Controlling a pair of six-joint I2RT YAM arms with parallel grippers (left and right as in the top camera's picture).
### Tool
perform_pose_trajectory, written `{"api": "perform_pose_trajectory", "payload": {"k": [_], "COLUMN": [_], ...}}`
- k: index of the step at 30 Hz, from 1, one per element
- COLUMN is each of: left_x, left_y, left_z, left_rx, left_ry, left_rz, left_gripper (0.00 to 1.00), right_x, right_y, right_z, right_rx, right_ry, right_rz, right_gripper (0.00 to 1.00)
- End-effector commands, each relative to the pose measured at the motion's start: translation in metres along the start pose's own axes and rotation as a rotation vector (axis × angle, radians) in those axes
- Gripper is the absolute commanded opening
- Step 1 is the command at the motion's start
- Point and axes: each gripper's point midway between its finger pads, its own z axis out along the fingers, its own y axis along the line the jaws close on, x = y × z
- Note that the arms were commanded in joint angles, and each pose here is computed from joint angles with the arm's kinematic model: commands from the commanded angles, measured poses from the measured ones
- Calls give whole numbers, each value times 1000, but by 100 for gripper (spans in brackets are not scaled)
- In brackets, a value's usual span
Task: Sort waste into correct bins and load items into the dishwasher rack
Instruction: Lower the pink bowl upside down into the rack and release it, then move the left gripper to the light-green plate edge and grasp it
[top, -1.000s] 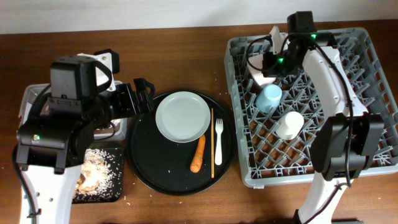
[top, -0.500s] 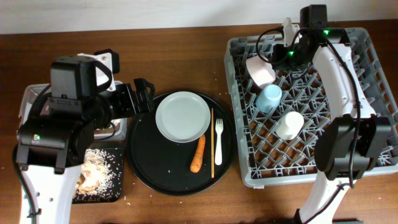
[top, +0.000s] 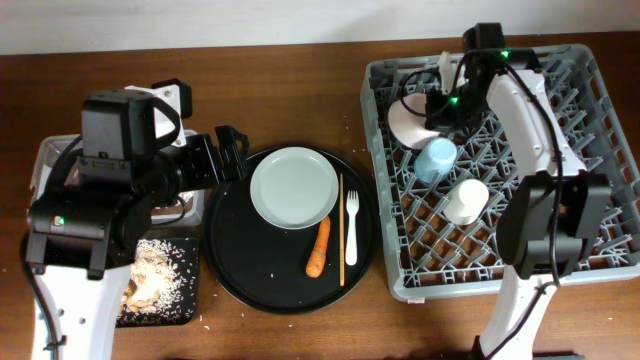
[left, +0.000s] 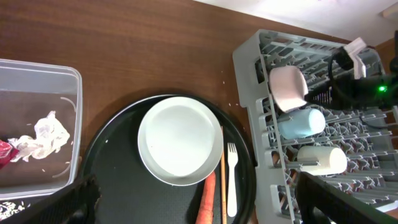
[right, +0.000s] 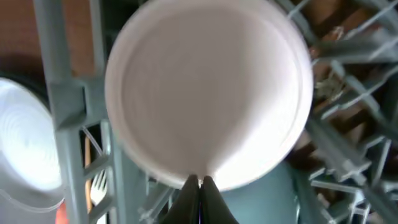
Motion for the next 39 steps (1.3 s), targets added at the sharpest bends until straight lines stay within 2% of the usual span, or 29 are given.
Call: {"api": "perform_pose_trajectory", "payload": {"k": [1, 3, 7, 8, 12, 17, 19, 25, 28, 34, 38, 39], "left_x": [-4, -4, -4, -4, -4, -4, -4, -4, -4, -4, -4, -4], "left_y": [1, 1, 1, 1, 1, 1, 1, 1, 1, 1, 1, 1], "left_z": [-3, -3, -3, -3, -3, -3, -3, -3, -3, -3, -3, -3], "left_rx": [-6, -6, -6, -6, -6, -6, -6, -6, -6, -6, -6, -6], "left_ry": [-13, -13, -13, -13, -13, -13, -13, -13, -13, -13, -13, -13], "left_rz": [11, 11, 11, 11, 11, 11, 11, 11, 11, 11, 11, 11], "left_gripper": [99, 99, 99, 99, 99, 99, 99, 99, 99, 99, 99, 99], "right_x": [-16, -18, -3, 3, 26, 43, 43, 43, 43, 43, 43, 43], "right_y": [15, 24, 47, 52, 65, 72, 82, 82, 82, 81, 81, 81], "right_z": [-39, -69, -139, -156, -197, -200, -200, -200, -200, -200, -200, -200], "right_rx": [-3, -1, 1, 2, 1, -26, -85, -84, -84, -81, -81, -80], "right_ry": [-84, -122, -169, -175, -200, -152, -152, -152, -152, -151, -152, -152], "right_rz": [-44, -56, -71, -71, -62, -33, -38, -39, -39, -39, -39, -39], "right_gripper": [5, 6, 20, 28, 50, 52, 58, 64, 73, 82, 99, 99]}}
